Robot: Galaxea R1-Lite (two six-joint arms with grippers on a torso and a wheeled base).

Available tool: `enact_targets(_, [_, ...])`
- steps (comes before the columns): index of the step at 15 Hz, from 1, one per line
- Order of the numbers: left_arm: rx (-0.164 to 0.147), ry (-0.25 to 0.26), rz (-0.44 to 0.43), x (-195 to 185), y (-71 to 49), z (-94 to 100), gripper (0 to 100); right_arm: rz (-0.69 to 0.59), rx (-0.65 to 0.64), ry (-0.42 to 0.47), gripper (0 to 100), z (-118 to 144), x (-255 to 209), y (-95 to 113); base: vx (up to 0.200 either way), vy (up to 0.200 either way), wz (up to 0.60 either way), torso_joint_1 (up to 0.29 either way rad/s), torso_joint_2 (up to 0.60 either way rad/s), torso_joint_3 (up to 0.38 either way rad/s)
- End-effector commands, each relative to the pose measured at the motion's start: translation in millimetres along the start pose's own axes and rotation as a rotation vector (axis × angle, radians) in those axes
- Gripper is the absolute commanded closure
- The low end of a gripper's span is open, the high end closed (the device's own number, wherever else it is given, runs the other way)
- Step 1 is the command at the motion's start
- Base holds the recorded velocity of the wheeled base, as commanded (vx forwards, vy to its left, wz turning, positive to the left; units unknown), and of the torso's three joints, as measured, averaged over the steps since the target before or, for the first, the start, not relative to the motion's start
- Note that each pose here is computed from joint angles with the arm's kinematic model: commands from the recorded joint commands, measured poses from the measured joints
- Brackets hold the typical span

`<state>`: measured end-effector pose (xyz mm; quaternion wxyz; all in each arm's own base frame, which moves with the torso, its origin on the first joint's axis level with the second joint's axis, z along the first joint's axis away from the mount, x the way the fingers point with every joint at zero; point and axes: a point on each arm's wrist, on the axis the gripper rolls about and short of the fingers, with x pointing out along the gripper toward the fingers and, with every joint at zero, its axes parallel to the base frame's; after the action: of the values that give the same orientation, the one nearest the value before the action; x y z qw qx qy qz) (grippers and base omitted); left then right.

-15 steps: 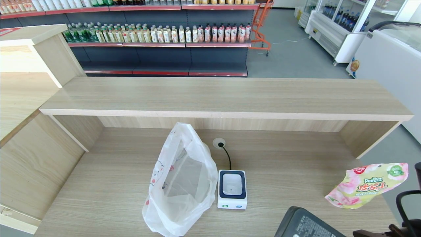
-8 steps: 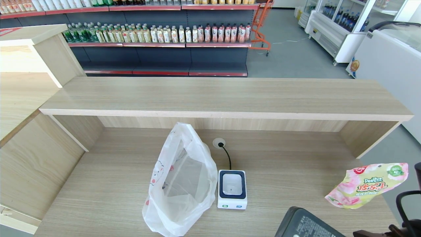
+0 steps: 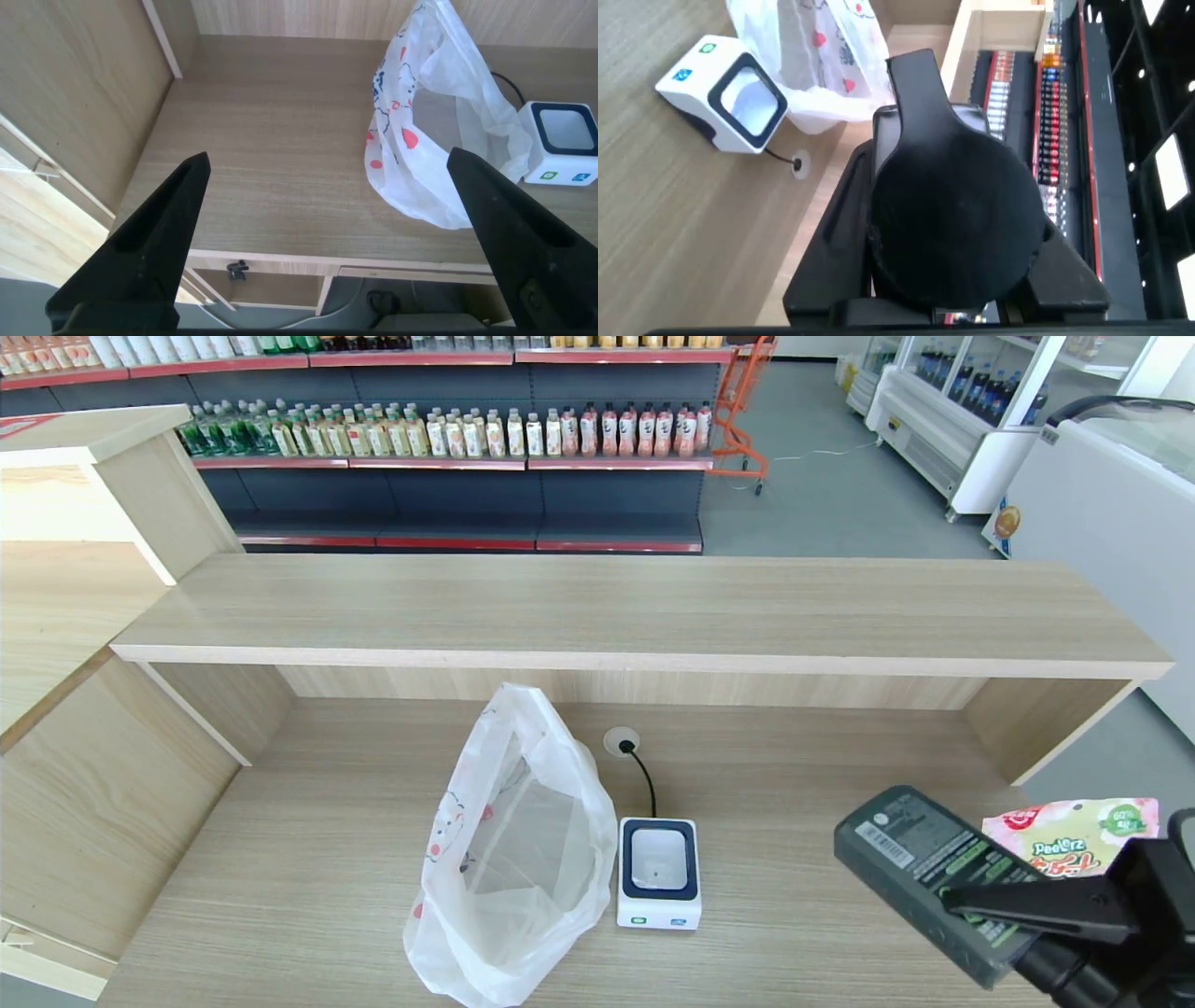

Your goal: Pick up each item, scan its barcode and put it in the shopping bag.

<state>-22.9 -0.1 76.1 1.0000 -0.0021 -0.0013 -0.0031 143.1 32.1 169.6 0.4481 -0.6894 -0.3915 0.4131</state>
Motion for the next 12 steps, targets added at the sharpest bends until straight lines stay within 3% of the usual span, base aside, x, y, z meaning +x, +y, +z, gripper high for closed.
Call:
enact_targets(1, [0.000, -0.001, 0.000, 0.0, 0.0, 0.0, 0, -0.038, -0.071, 0.069, 100, -11.3, -6.0, -30.8, 0.000, 0.000, 0.00, 0.000, 0.00, 0.000])
enact_targets(2, [0.000, -0.001, 0.000, 0.0, 0.0, 0.0, 0, -0.034, -0.045, 0.049, 100, -12.8, -4.2, -27.7, 0.000, 0.000, 0.00, 0.000, 0.00, 0.000])
enact_targets(3, [0.000, -0.001, 0.000, 0.0, 0.0, 0.0, 0, -0.042, 0.005, -0.032, 100, -7.6, -1.5, -25.3, 0.000, 0.000, 0.00, 0.000, 0.00, 0.000])
enact_targets(4, [0.000, -0.001, 0.000, 0.0, 0.0, 0.0, 0, -0.031, 0.130, -0.178, 100, 6.4, 1.0, -19.2, 0.000, 0.000, 0.00, 0.000, 0.00, 0.000])
enact_targets(5, [0.000, -0.001, 0.000, 0.0, 0.0, 0.0, 0, 0.010, 0.252, -0.235, 100, 15.1, -1.8, -12.7, 0.000, 0.000, 0.00, 0.000, 0.00, 0.000])
enact_targets(7, [0.000, -0.001, 0.000, 0.0, 0.0, 0.0, 0, 0.090, 0.450, -0.247, 100, 23.2, -9.6, -4.3, 0.000, 0.000, 0.00, 0.000, 0.00, 0.000])
enact_targets(8, [0.000, -0.001, 0.000, 0.0, 0.0, 0.0, 0, 0.106, 0.500, -0.170, 100, 18.1, -16.5, -1.8, 0.000, 0.000, 0.00, 0.000, 0.00, 0.000])
enact_targets(10, [0.000, -0.001, 0.000, 0.0, 0.0, 0.0, 0, 0.190, 0.793, -0.034, 100, 23.1, -26.1, 11.0, 0.000, 0.000, 0.00, 0.000, 0.00, 0.000])
enact_targets(11, [0.000, -0.001, 0.000, 0.0, 0.0, 0.0, 0, 0.238, 1.044, 0.065, 100, 25.2, -28.6, 8.6, 0.000, 0.000, 0.00, 0.000, 0.00, 0.000])
enact_targets(12, [0.000, -0.001, 0.000, 0.0, 0.0, 0.0, 0, 0.240, 1.230, 0.085, 100, 22.6, -27.4, 8.1, 0.000, 0.000, 0.00, 0.000, 0.00, 0.000])
